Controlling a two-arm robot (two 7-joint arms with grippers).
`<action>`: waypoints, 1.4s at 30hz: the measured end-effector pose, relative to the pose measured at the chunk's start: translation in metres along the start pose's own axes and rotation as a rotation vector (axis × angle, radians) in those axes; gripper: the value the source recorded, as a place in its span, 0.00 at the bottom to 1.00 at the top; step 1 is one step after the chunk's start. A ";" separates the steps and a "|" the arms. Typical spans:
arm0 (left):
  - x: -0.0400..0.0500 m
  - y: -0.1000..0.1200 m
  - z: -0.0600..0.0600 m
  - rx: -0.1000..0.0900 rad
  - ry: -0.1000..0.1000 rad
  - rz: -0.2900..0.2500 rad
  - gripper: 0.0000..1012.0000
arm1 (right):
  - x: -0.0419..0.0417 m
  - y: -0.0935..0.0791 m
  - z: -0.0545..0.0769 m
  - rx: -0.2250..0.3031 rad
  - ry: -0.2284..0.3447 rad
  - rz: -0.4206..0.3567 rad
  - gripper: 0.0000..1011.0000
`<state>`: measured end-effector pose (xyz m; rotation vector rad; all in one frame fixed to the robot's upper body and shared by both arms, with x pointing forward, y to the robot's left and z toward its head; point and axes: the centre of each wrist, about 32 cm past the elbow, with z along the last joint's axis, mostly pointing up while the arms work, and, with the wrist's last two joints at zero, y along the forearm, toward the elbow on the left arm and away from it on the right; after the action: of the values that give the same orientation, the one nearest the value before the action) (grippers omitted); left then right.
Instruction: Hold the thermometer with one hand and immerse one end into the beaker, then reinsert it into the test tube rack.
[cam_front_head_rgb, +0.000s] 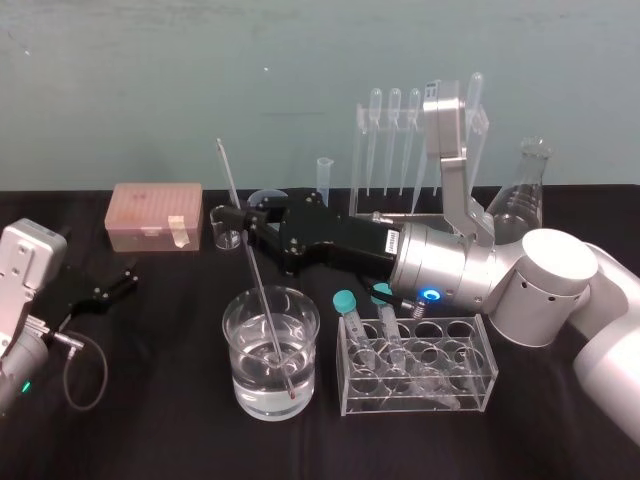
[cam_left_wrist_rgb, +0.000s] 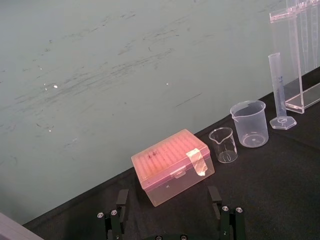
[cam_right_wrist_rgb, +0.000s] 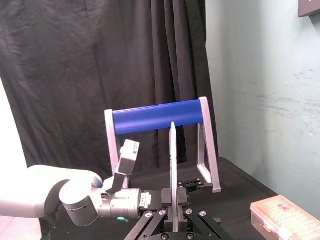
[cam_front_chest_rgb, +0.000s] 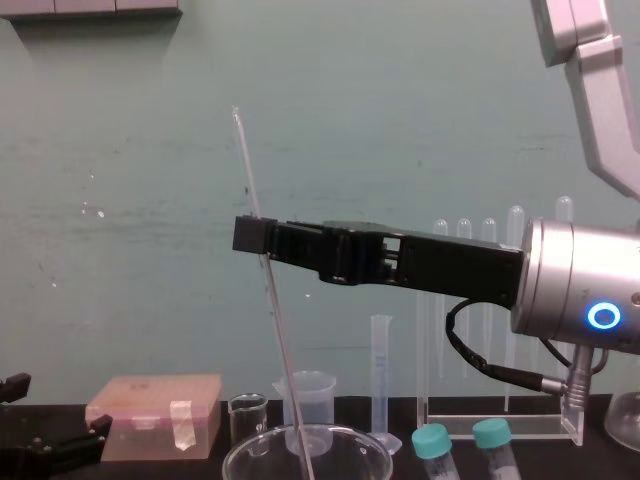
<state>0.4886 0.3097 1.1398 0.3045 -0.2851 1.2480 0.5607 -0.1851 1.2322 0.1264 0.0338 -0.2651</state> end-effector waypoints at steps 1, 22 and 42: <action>0.0000 0.000 0.000 0.000 0.000 0.000 1.00 | 0.0000 0.000 0.000 0.000 0.000 0.000 0.05; 0.0000 0.000 0.000 0.000 0.000 0.000 1.00 | 0.0078 -0.003 0.082 0.205 -0.061 0.038 0.05; 0.0000 0.000 0.000 0.000 0.000 0.000 1.00 | 0.0032 -0.105 0.109 0.187 -0.216 -0.363 0.06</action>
<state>0.4886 0.3097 1.1398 0.3044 -0.2851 1.2480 0.5380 -0.3004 1.3270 0.2777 -0.1846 -0.6438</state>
